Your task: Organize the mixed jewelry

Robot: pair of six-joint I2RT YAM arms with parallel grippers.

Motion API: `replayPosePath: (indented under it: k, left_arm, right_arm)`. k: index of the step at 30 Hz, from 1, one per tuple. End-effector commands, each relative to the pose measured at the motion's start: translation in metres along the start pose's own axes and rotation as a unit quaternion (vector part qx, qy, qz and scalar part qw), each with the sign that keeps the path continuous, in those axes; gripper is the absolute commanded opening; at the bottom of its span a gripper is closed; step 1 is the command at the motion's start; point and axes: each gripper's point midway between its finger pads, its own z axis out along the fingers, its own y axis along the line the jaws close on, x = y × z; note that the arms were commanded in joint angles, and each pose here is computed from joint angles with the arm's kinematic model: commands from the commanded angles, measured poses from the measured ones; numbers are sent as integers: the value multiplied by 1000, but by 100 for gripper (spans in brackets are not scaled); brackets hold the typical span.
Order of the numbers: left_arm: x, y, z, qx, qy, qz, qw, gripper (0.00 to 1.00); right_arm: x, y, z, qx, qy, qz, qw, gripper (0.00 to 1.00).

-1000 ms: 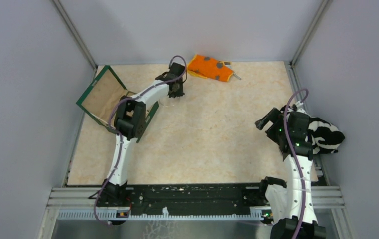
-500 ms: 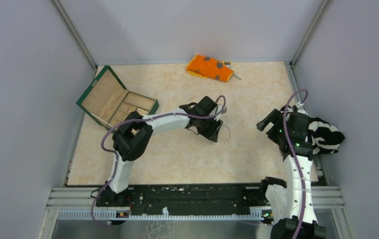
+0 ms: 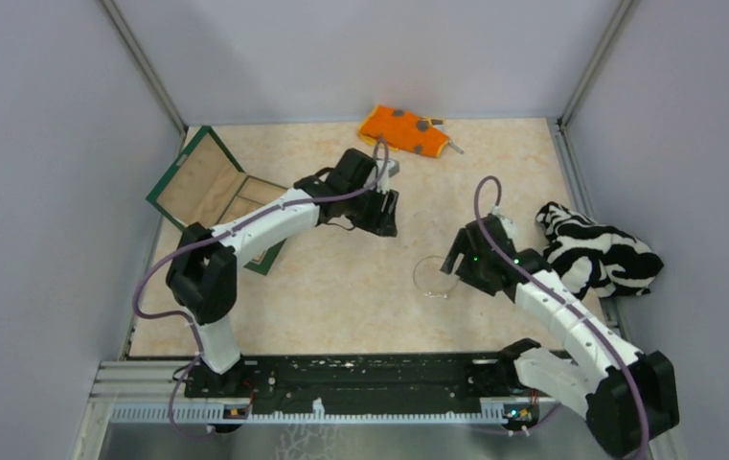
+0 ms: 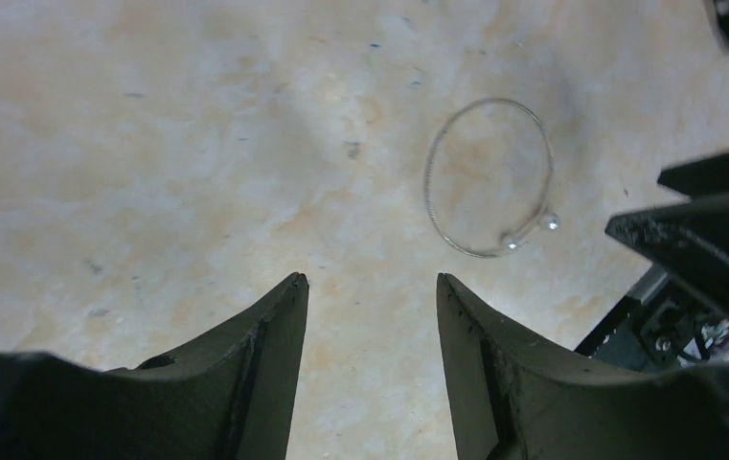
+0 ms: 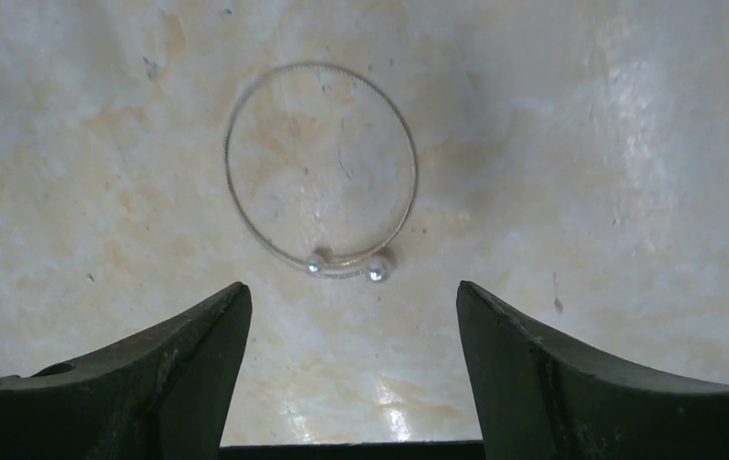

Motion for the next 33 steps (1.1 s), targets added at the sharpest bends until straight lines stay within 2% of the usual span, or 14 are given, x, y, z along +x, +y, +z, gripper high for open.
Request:
replayPosePath:
  k: [1,3,13,16,19,22,24,33]
  left_arm:
    - [-2,44,-13,-28,-3,-100,995,59]
    - [-3,55,-17,-41,-14,-110,993,59]
    - [16,59,-8,-37,7,-131,991,58]
    - [19,61,-8,-41,8,-125,991,58]
    - [22,65,-6,-45,12,-119,992,58]
    - [26,66,-4,-47,19,-121,991,58]
    - [27,66,-4,-47,20,-122,991,58]
    - [29,65,-3,-44,20,-122,991,58]
  right_arm:
    - [18,-7,6,84,-22,77,993,77]
    - [31,-12,12,113,-12,112,987,68]
    - [54,-8,35,167,22,209,963,59]
    - [60,-10,38,195,37,212,957,55]
    - [68,0,48,177,59,222,957,54]
    - [72,6,56,159,65,234,957,47]
    - [72,8,57,155,66,237,957,39]
    - [65,5,54,167,51,237,956,35]
